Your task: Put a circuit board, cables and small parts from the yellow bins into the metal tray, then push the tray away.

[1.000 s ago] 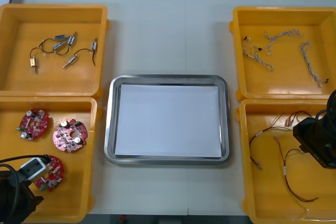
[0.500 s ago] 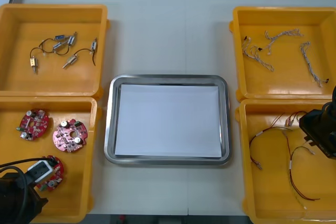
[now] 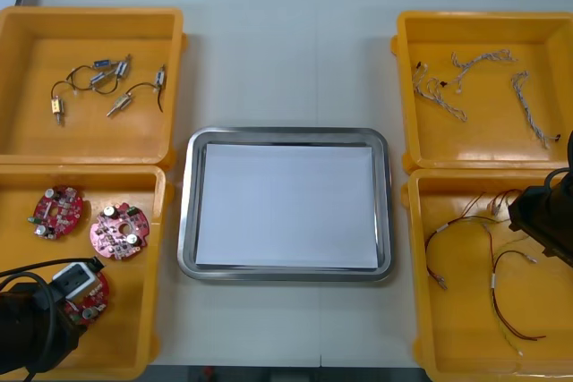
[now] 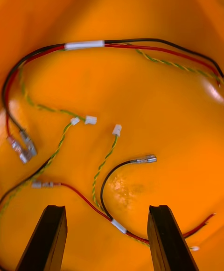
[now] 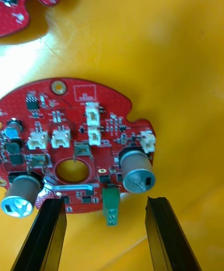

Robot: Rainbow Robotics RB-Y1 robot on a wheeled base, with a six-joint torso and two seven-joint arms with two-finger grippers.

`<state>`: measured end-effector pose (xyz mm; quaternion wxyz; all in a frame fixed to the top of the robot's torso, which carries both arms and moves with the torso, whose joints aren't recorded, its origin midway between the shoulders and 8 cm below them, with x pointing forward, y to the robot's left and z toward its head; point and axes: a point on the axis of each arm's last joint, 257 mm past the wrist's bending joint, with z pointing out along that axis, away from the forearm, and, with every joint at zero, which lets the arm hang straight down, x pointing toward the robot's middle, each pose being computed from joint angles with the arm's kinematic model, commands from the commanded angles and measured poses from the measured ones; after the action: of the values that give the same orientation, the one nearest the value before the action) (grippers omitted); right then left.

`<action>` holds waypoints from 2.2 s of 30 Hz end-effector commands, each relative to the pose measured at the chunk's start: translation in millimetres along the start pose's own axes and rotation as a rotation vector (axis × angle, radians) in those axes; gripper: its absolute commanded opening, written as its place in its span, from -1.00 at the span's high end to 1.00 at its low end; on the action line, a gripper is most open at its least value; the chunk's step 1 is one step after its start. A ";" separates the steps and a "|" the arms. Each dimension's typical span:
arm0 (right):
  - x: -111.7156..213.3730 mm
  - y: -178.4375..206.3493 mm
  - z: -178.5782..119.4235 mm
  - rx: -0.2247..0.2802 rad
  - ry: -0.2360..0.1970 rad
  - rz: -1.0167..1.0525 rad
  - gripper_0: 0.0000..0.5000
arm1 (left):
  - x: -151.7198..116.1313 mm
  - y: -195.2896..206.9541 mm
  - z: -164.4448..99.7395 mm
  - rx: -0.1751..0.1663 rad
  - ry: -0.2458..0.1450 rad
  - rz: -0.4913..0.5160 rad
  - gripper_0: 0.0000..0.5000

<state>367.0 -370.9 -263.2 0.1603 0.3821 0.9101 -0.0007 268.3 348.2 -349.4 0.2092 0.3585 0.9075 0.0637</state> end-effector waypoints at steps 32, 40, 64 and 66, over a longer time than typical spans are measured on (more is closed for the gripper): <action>61.1 -20.8 2.5 -0.131 -0.001 -0.793 -1.00 | -12.5 9.9 6.5 -0.013 -0.012 0.129 1.00; 65.8 -28.0 16.1 -0.106 0.007 -0.755 -1.00 | -19.6 44.9 -23.3 -0.032 -0.027 0.103 1.00; 81.2 -17.9 53.3 -0.118 -0.003 -0.703 -1.00 | -60.5 135.2 -111.1 -0.127 0.010 -0.092 1.00; 82.1 -18.2 55.0 -0.118 -0.002 -0.701 -1.00 | -70.4 134.2 -115.8 -0.120 0.014 -0.138 1.00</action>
<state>326.4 -339.6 -329.9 0.1825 0.0514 0.9818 -0.0063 332.4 411.4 -219.0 0.2088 0.3442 0.9098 0.1007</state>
